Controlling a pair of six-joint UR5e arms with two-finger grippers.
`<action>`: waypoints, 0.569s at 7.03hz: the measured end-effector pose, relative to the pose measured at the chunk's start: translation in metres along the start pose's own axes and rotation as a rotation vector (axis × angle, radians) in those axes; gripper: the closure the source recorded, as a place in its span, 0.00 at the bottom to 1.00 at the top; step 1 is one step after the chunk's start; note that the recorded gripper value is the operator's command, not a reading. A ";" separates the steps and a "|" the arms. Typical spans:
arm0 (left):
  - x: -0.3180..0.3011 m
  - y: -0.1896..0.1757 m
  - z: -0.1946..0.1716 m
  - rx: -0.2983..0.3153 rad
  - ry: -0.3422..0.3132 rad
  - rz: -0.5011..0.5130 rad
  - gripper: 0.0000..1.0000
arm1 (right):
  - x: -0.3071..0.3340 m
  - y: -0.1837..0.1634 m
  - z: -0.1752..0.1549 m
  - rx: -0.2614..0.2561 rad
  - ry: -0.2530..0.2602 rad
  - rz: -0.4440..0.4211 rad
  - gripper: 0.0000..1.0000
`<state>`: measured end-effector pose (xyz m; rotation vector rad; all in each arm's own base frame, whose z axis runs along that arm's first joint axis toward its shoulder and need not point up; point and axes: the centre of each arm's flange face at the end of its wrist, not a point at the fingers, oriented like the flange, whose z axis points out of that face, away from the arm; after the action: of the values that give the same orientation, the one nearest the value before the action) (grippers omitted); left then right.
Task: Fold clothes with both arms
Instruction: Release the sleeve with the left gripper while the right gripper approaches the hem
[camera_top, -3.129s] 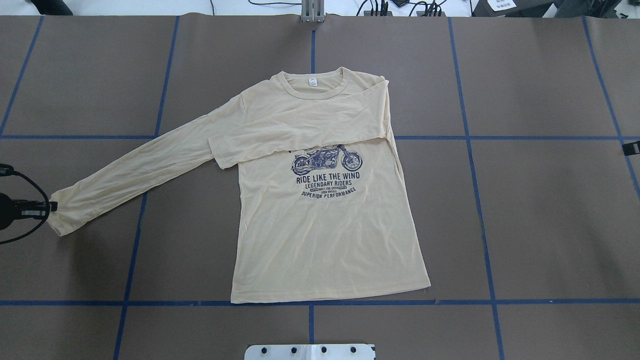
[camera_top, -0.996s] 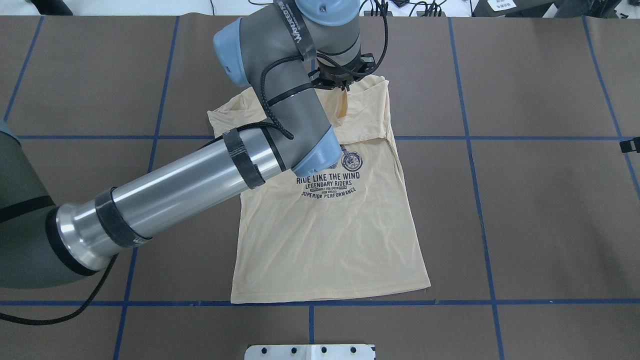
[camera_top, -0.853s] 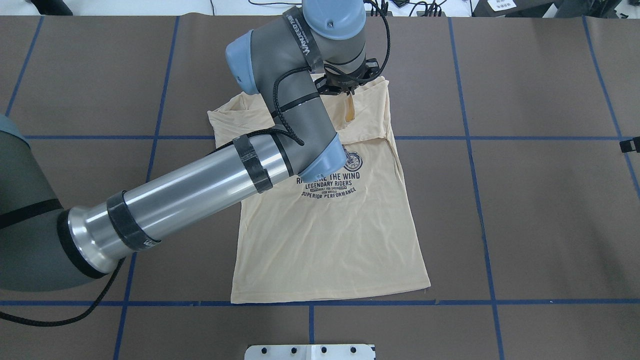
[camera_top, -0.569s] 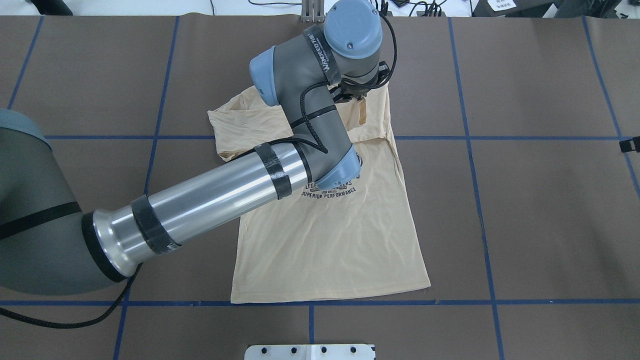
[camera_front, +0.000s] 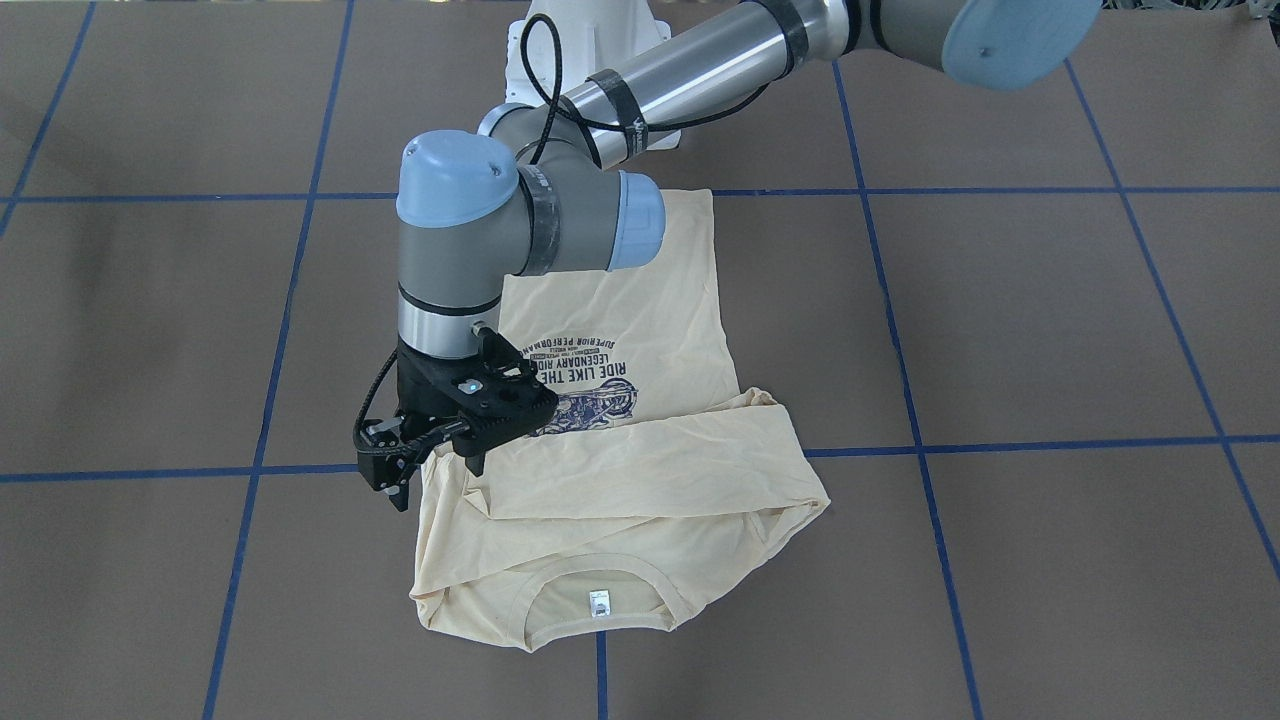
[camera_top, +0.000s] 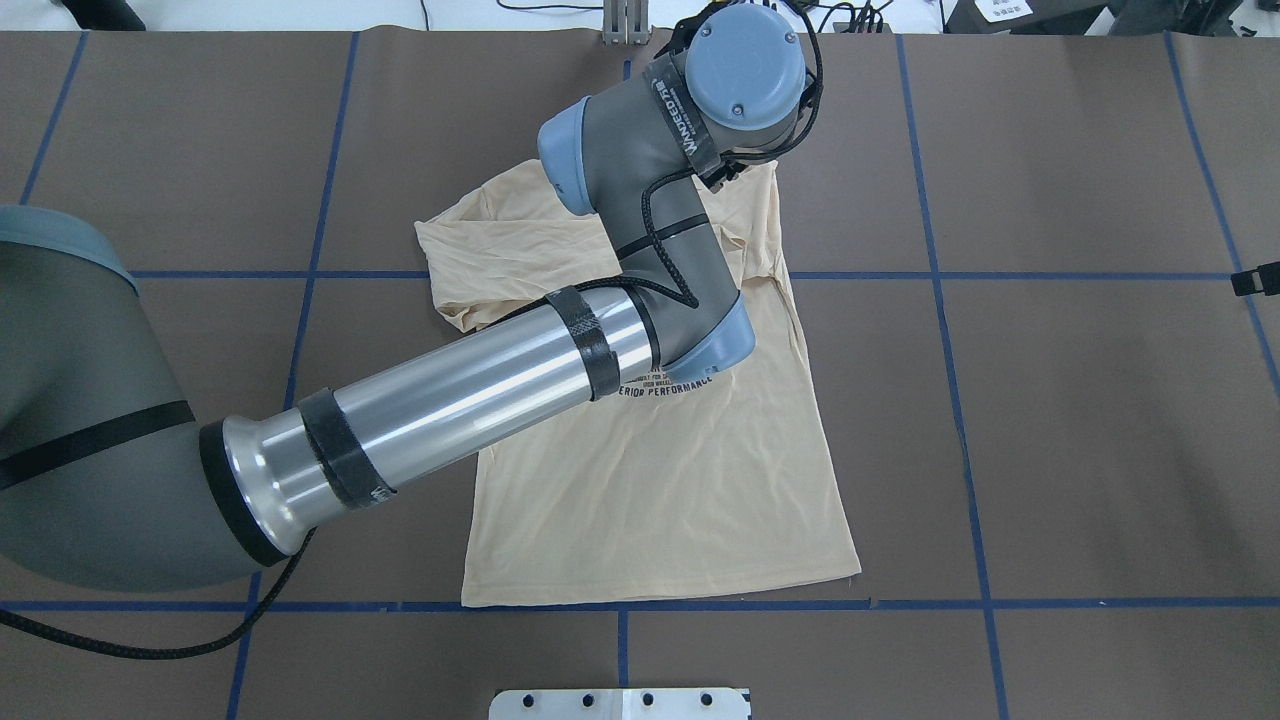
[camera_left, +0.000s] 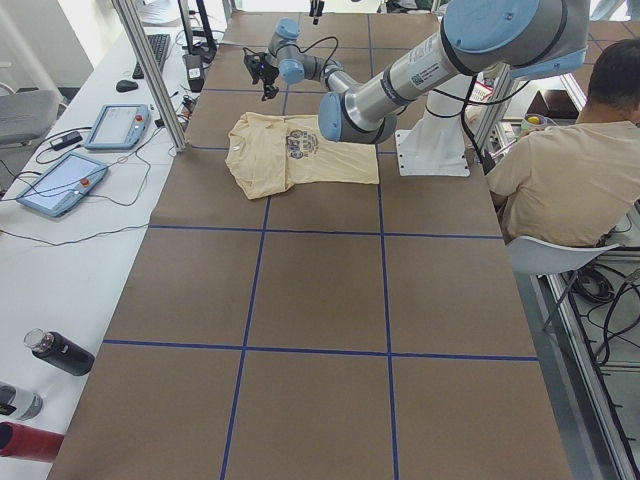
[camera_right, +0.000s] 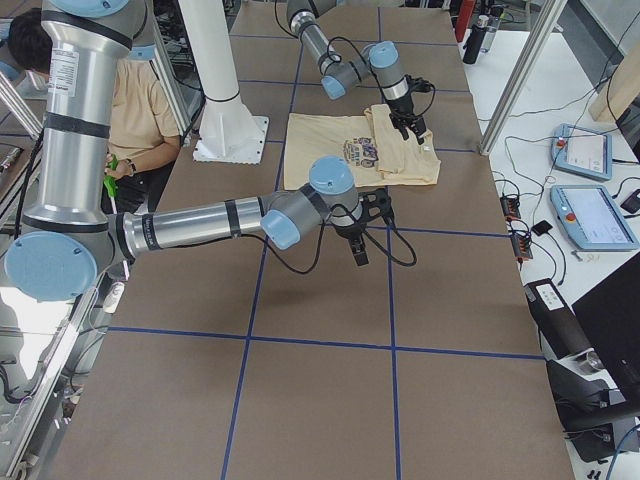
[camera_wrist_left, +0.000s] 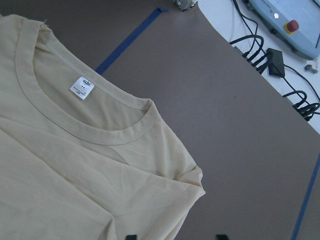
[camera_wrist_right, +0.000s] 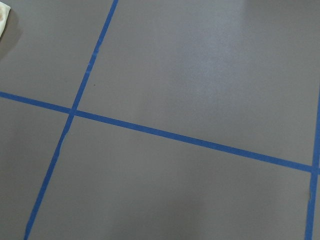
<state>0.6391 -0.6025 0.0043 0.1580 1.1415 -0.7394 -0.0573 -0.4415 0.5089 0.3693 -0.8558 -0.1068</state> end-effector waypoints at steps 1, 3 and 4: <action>-0.018 0.003 -0.009 -0.045 0.016 0.109 0.00 | -0.005 -0.004 -0.001 0.007 -0.006 0.029 0.00; -0.105 -0.010 -0.035 -0.123 0.033 0.340 0.00 | -0.035 -0.016 0.003 0.027 -0.048 0.105 0.00; -0.154 -0.021 -0.057 -0.134 0.031 0.430 0.00 | -0.061 -0.016 0.008 0.032 -0.072 0.134 0.00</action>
<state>0.5505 -0.5216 0.1188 0.2923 1.1327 -0.2795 -0.1019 -0.4443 0.4641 0.3382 -0.9515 0.0182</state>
